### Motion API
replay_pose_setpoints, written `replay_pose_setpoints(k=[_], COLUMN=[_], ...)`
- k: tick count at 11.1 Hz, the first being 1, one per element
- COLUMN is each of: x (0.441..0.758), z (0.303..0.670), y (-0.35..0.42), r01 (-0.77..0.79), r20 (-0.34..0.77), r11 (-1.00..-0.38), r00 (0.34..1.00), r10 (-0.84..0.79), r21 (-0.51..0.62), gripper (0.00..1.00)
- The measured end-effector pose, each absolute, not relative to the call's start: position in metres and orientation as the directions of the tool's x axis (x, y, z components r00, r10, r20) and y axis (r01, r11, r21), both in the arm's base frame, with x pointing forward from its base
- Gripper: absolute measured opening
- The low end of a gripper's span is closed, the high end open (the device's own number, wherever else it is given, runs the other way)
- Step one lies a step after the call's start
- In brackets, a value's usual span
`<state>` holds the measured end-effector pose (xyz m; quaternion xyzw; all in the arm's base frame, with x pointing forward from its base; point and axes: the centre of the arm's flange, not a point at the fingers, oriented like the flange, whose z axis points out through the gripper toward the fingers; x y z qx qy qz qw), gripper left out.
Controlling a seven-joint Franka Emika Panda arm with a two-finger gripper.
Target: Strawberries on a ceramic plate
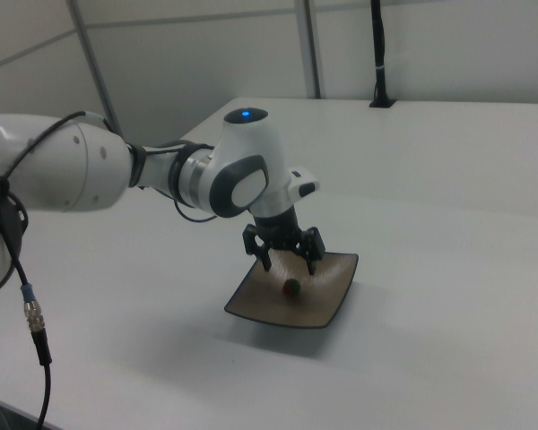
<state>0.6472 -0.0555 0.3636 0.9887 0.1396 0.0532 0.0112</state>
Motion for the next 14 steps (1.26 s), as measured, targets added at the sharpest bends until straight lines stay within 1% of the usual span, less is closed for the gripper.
replay_pose_setpoints(k=[2, 4, 7, 9, 11, 13, 14], x=[0.647, 0.638, 0.610, 0.582, 0.560, 0.553, 0.552], z=[0.399, 0.451, 0.543, 0.587, 0.610, 0.622, 0.623], y=[-0.041, -0.027, -0.025, -0.024, -0.019, 0.003, 0.021], r01=[0.265, 0.260, 0.227, 0.221, 0.186, 0.116, 0.108], r20=[0.154, 0.170, 0.130, 0.108, 0.090, 0.097, 0.098], r11=[-0.963, -0.964, -0.974, -0.975, -0.982, -0.993, -0.994], r00=[0.951, 0.949, 0.965, 0.969, 0.979, 0.989, 0.990], r10=[0.270, 0.264, 0.227, 0.220, 0.184, 0.112, 0.104], r21=[0.049, 0.046, 0.021, 0.010, -0.015, -0.030, -0.033], gripper=[1.00, 1.00, 1.00, 1.00, 1.00, 1.00, 1.00])
